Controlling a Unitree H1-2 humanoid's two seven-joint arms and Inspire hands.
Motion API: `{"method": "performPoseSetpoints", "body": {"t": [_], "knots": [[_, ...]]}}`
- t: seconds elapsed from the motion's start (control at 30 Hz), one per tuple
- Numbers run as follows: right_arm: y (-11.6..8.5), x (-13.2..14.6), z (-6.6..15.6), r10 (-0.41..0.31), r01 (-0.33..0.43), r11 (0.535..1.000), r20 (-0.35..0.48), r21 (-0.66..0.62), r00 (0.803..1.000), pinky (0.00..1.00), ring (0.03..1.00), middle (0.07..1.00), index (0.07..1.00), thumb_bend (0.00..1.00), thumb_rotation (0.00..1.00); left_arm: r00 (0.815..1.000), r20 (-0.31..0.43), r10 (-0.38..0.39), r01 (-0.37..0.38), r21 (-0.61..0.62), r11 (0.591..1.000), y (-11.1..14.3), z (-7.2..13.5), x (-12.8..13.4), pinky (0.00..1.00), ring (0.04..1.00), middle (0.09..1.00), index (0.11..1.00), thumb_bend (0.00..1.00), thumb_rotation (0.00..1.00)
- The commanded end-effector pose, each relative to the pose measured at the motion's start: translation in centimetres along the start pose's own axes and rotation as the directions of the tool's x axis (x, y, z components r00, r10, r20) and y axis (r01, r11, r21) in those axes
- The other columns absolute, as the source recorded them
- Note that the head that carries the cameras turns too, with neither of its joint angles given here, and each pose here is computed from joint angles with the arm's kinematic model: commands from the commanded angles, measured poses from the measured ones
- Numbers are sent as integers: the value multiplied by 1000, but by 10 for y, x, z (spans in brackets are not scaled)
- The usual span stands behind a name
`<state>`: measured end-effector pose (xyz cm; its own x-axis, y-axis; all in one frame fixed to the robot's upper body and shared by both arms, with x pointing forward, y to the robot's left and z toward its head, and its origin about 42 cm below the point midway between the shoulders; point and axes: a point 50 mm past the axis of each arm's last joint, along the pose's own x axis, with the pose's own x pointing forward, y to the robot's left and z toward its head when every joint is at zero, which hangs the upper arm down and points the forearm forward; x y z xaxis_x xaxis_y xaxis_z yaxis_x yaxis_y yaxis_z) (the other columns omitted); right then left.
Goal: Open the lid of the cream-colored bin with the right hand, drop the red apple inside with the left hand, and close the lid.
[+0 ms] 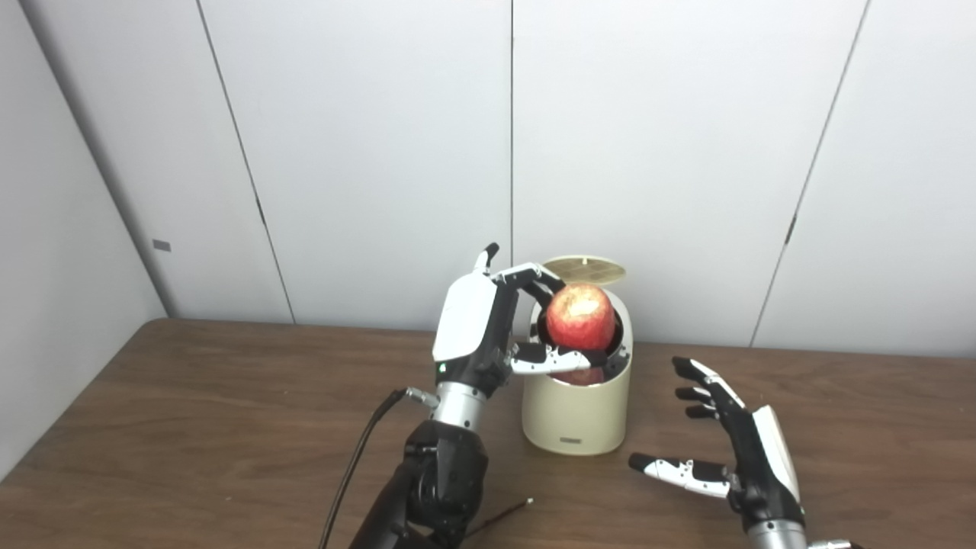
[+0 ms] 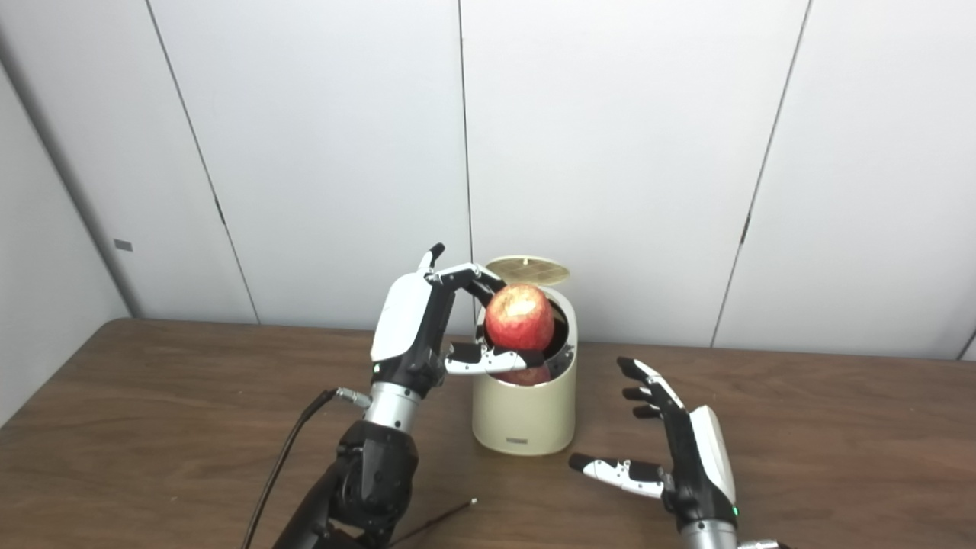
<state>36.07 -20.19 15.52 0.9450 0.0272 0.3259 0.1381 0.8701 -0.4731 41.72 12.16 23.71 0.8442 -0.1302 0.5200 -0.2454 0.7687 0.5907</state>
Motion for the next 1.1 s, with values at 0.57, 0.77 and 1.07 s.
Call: {"method": "performPoseSetpoints", "body": {"t": [0.57, 0.77, 1.07], "knots": [[-1, 12, 24, -20, 20, 1000, 83, 11, 996, 660, 749, 827, 808, 752, 145, 970, 169, 173, -193, 109, 975, -10, -7, 15, 1000, 637, 463, 510, 523, 0], [0, 11, 27, -17, 16, 1000, 90, 13, 996, 655, 749, 826, 802, 752, 142, 969, 163, 185, -205, 116, 972, -16, -13, 15, 1000, 624, 460, 512, 523, 0], [3, 10, 30, -9, 8, 1000, 95, 13, 995, 649, 747, 827, 802, 750, 141, 971, 161, 177, -196, 111, 974, -22, -16, 14, 1000, 611, 449, 521, 521, 0]]}}
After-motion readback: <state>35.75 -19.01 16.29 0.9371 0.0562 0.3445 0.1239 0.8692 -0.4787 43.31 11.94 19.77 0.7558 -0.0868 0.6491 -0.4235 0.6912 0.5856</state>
